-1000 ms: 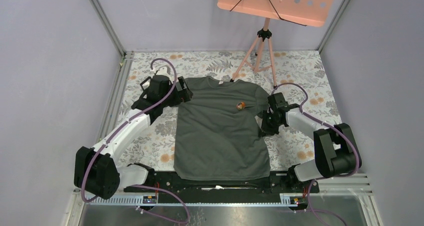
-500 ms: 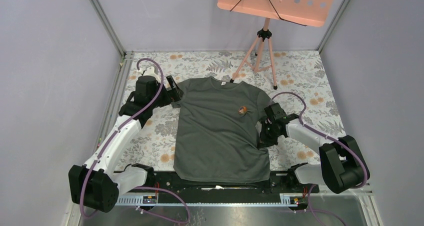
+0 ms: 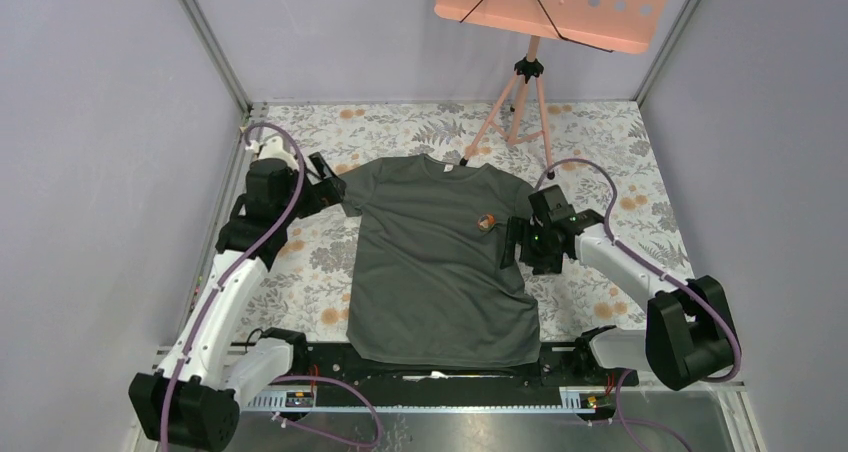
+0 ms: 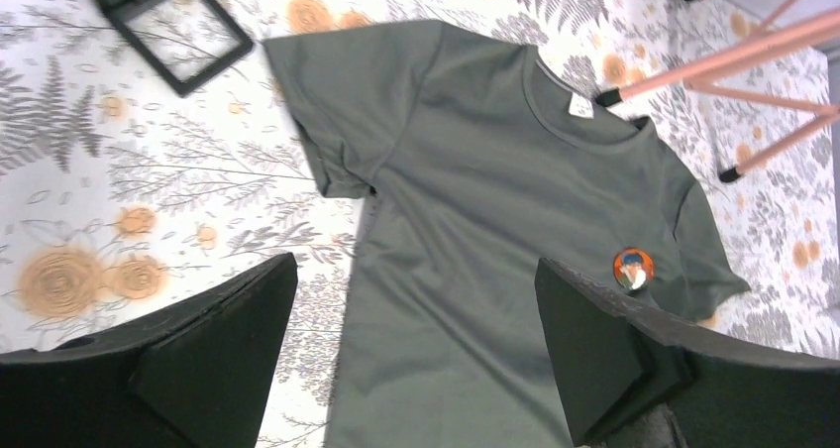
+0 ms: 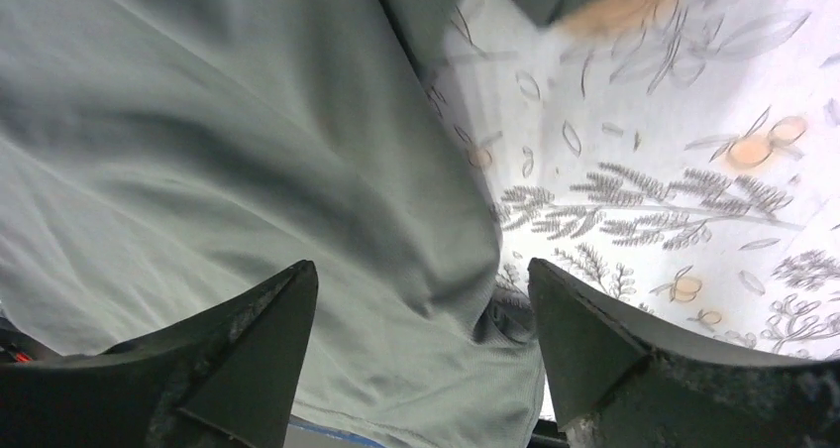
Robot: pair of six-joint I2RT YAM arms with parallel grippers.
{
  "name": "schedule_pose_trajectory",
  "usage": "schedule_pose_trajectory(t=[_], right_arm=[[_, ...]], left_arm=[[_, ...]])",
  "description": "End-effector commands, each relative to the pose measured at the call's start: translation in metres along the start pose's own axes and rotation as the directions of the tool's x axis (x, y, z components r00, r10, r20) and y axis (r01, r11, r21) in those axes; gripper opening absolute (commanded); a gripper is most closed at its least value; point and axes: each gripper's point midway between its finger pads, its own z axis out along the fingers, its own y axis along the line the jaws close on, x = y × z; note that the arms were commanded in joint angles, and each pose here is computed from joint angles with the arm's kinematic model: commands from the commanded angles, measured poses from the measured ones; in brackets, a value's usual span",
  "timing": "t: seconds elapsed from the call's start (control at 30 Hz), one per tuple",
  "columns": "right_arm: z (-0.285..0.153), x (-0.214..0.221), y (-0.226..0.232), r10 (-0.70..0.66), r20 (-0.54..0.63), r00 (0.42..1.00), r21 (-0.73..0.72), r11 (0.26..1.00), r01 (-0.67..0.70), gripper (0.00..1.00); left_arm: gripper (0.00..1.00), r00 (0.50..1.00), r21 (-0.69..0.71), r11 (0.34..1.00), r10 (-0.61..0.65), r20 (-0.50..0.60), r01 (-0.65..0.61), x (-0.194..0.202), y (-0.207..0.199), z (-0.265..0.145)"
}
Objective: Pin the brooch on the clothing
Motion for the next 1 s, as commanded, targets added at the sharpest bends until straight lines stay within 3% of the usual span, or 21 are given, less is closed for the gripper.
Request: schedule_pose_trajectory(t=[0.0, 0.13, 0.27, 0.5, 0.6, 0.67, 0.77, 0.97], right_arm=[[-0.027, -0.041, -0.002, -0.025, 0.118, 0.993, 0.025, 0.999, 0.022, 0.86], [-0.061, -0.068, -0.015, 0.015, 0.203, 0.979, 0.024, 1.000, -0.020, 0.87], [-0.117, -0.093, -0.025, 0.018, 0.402, 0.915, 0.038, 0.999, -0.036, 0.89], [-0.217, -0.114, -0.022, -0.041, 0.741, 0.670, 0.038, 0.999, 0.020, 0.90], [-0.245, -0.116, -0.021, -0.051, 0.847, 0.529, 0.029, 0.998, 0.050, 0.91], [-0.248, -0.115, -0.022, -0.063, 0.879, 0.473, 0.032, 0.997, 0.073, 0.91], [-0.245, -0.111, -0.023, -0.064, 0.893, 0.446, 0.027, 0.996, 0.087, 0.92], [-0.242, -0.108, -0.028, -0.085, 0.885, 0.457, 0.054, 0.995, 0.080, 0.92]], left_arm=[[0.99, 0.998, -0.085, 0.996, -0.004, 0.062, 0.009, -0.011, 0.024, -0.012], [0.99, 0.987, -0.137, 0.990, -0.006, 0.158, 0.027, -0.027, 0.034, -0.034], [0.99, 0.946, -0.158, 0.987, 0.071, 0.315, -0.022, -0.059, 0.035, -0.072], [0.99, 0.838, -0.207, 0.974, 0.186, 0.513, -0.089, -0.109, 0.030, -0.136], [0.99, 0.793, -0.195, 0.974, 0.206, 0.573, -0.112, -0.113, 0.027, -0.149], [0.99, 0.771, -0.198, 0.974, 0.209, 0.602, -0.110, -0.109, 0.032, -0.148], [0.99, 0.770, -0.212, 0.972, 0.214, 0.601, -0.105, -0.096, 0.042, -0.139], [0.99, 0.774, -0.205, 0.975, 0.198, 0.602, -0.090, -0.092, 0.045, -0.136]])
